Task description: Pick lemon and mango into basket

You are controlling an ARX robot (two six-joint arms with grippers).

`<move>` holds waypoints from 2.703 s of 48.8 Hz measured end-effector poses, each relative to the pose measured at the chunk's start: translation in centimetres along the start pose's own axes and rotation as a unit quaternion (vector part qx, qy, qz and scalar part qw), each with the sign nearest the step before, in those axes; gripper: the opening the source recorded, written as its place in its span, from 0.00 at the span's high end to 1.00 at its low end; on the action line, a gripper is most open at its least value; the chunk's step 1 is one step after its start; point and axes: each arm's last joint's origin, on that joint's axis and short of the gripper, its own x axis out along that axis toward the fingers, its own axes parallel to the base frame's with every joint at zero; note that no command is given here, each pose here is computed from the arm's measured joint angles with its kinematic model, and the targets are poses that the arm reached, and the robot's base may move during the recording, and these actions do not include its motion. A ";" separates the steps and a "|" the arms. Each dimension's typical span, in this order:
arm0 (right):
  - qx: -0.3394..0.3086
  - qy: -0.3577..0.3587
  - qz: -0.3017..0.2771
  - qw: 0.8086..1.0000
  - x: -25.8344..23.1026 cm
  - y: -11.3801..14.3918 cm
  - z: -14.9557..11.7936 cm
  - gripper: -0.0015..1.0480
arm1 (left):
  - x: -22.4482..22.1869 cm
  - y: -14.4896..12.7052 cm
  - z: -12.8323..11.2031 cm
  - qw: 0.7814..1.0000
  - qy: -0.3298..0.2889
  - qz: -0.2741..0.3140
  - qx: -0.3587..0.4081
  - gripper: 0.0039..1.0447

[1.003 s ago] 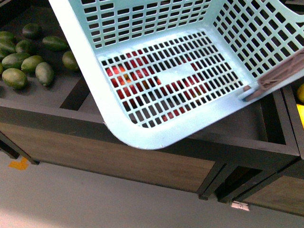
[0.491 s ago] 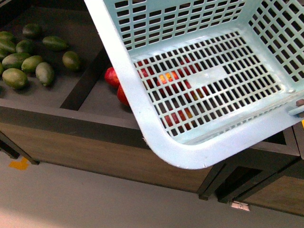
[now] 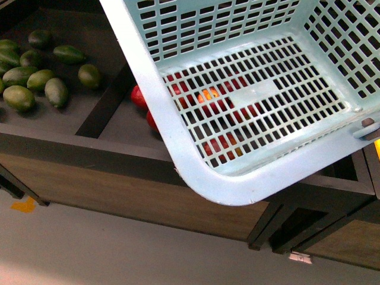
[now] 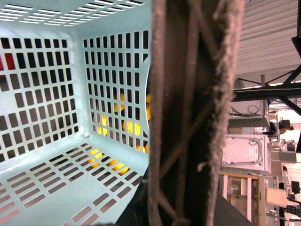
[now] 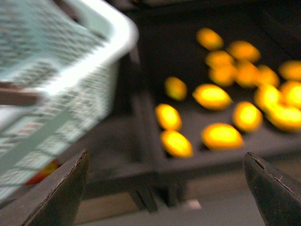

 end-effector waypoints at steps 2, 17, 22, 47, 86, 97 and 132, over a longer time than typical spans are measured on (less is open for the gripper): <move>0.044 0.011 -0.058 0.997 0.8 -0.8 0.4 0.08 | 0.0 0.0 0.0 1.000 -0.001 0.000 0.001 0.95; 0.118 -0.006 -0.135 0.984 7.6 -6.7 4.6 0.08 | 0.1 0.1 0.0 1.000 -0.002 0.002 0.000 0.95; 0.075 0.004 -0.152 0.986 11.4 -7.9 4.7 0.08 | 0.1 0.0 0.0 1.000 -0.002 0.002 0.001 0.95; -0.161 0.158 -0.104 0.969 28.6 -8.5 0.5 0.08 | 0.1 0.0 0.0 1.000 -0.001 0.001 0.001 0.95; -0.430 0.251 0.075 0.864 40.4 -7.6 -3.3 0.08 | 0.1 0.0 0.0 1.000 -0.001 0.001 0.001 0.95; -0.442 0.259 0.069 0.856 42.5 -7.7 -4.0 0.08 | 0.1 0.0 0.0 1.000 -0.001 0.001 0.001 0.95; -0.455 0.270 0.062 0.846 46.9 -7.8 -5.8 0.08 | 0.1 0.0 0.0 1.000 -0.001 0.001 0.001 0.95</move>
